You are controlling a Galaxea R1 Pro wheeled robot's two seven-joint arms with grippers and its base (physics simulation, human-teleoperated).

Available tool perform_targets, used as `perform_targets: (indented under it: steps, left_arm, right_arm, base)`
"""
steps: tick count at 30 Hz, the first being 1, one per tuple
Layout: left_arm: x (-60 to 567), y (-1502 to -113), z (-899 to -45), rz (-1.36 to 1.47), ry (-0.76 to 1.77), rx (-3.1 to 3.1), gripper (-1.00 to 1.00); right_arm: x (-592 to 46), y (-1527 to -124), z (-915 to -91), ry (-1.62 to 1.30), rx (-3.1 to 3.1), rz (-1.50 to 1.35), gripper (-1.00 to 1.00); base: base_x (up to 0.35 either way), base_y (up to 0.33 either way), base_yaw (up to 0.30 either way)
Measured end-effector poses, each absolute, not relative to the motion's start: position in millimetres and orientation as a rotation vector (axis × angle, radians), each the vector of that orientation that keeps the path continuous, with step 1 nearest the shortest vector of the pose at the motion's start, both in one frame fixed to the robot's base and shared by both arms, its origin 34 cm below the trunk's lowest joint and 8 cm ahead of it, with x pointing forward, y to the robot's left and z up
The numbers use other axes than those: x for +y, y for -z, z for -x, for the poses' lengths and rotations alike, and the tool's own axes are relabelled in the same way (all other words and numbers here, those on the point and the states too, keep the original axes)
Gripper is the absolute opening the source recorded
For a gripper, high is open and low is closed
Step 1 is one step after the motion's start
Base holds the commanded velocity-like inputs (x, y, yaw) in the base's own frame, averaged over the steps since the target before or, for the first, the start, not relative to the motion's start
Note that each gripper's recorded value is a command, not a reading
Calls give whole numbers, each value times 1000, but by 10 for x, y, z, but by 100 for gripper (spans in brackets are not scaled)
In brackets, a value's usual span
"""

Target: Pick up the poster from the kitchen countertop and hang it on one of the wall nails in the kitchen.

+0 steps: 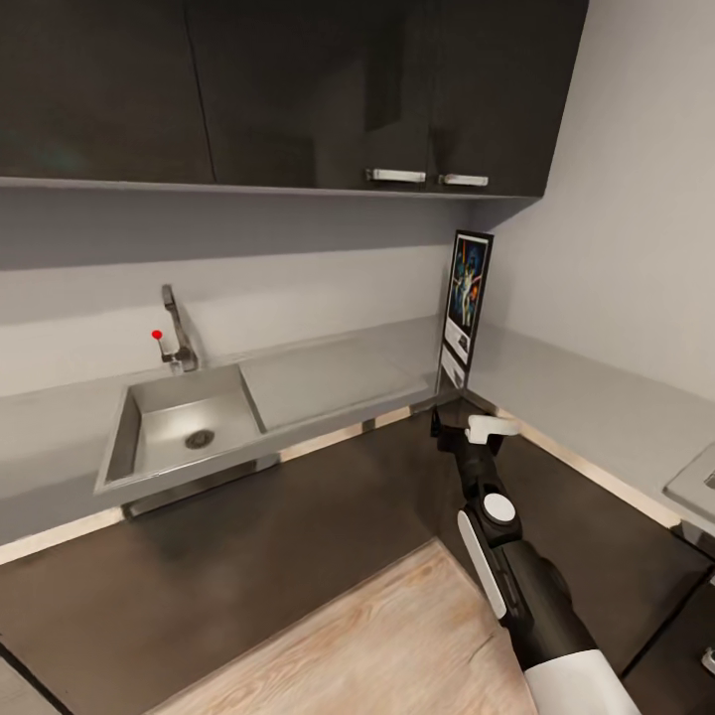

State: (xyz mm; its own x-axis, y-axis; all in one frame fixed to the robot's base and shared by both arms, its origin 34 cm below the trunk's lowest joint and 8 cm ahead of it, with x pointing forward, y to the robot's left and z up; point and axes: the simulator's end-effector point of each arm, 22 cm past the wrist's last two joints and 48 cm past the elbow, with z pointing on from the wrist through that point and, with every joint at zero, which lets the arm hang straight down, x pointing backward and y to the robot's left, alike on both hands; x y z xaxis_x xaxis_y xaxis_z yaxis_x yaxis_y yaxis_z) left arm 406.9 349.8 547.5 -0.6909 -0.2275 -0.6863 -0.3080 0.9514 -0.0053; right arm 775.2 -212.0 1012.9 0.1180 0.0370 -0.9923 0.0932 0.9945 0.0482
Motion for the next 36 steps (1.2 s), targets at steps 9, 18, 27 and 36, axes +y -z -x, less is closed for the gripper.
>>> perform_targets:
  steps: [9,18,27,36]
  left_arm:
    - [3634,-5225,-3656,464,-176,2435,100]
    - [3641,-5192,-3600,471,-181,2448,100]
    - [3648,-5186,-3590,470,-183,2451,100]
    - [3651,-5188,-3587,471,-183,2450,100]
  right_arm:
    - [-2151,-10166,-7748,47,1443,-113,100]
    - [-2182,-10151,-7752,54,1446,-112,100]
    - [-2507,-9978,-7783,115,1478,-110,100]
    - [-2549,-9926,-7788,124,1489,-108,100]
  base:
    - [107,-60,0]
    - [143,-143,0]
    - [14,-13,0]
    - [235,-1,0]
